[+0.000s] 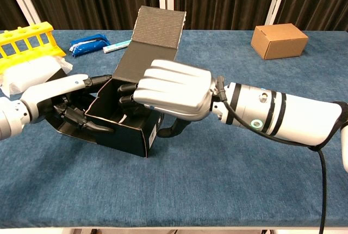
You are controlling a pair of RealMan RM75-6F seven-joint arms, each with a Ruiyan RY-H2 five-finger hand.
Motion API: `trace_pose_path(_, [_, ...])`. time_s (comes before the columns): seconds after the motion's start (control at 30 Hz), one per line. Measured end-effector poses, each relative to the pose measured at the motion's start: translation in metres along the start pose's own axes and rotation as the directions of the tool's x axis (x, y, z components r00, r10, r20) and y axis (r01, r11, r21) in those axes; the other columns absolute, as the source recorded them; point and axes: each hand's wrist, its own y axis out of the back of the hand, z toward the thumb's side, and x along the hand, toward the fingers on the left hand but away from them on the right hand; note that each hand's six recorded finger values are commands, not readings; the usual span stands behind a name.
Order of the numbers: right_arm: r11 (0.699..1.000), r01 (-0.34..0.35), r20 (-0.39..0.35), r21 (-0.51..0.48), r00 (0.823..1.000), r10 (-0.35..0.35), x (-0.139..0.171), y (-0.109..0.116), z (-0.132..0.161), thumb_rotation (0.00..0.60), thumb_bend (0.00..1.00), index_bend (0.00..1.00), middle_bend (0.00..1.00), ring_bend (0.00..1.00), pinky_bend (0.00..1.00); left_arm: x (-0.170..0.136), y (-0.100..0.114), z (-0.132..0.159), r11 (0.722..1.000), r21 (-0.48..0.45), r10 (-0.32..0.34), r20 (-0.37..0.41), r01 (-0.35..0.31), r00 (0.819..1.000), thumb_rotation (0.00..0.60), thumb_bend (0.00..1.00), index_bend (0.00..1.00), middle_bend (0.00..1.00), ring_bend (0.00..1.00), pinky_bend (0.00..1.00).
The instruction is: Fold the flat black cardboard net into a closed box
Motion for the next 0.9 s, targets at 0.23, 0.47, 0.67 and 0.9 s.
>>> trace_pose_path(0.23, [0.999,-0.051,-0.011,0.019,0.999,0.051,0.000,0.000,0.001,0.600,0.18,0.45,0.33,0.78,1.00,0.001,0.001,-0.001,1.000,-0.007,0.024,0.002,-0.024,1.000,0.502,0.00,0.28,0.29,0.58,0.73])
trace_pose_path(0.47, [0.994,-0.106,-0.008,0.032,0.994,0.106,0.000,-0.003,0.000,0.600,0.19,0.65,0.47,0.78,1.00,0.003,0.001,-0.004,0.999,-0.012,0.043,-0.003,-0.043,0.999,0.519,0.00,0.39,0.36,0.60,0.74])
trace_pose_path(0.67, [0.990,-0.135,-0.003,0.034,0.991,0.136,-0.006,0.000,-0.002,0.600,0.43,0.83,0.71,0.79,1.00,0.002,0.003,-0.005,0.998,-0.020,0.065,-0.006,-0.065,0.998,0.583,0.00,0.43,0.40,0.61,0.74])
trace_pose_path(0.9, [0.989,-0.143,-0.001,0.044,0.990,0.144,-0.010,0.008,-0.007,0.600,0.58,0.99,0.90,0.79,1.00,0.002,0.003,-0.006,0.996,-0.028,0.086,-0.009,-0.087,0.996,0.600,0.00,0.43,0.40,0.61,0.74])
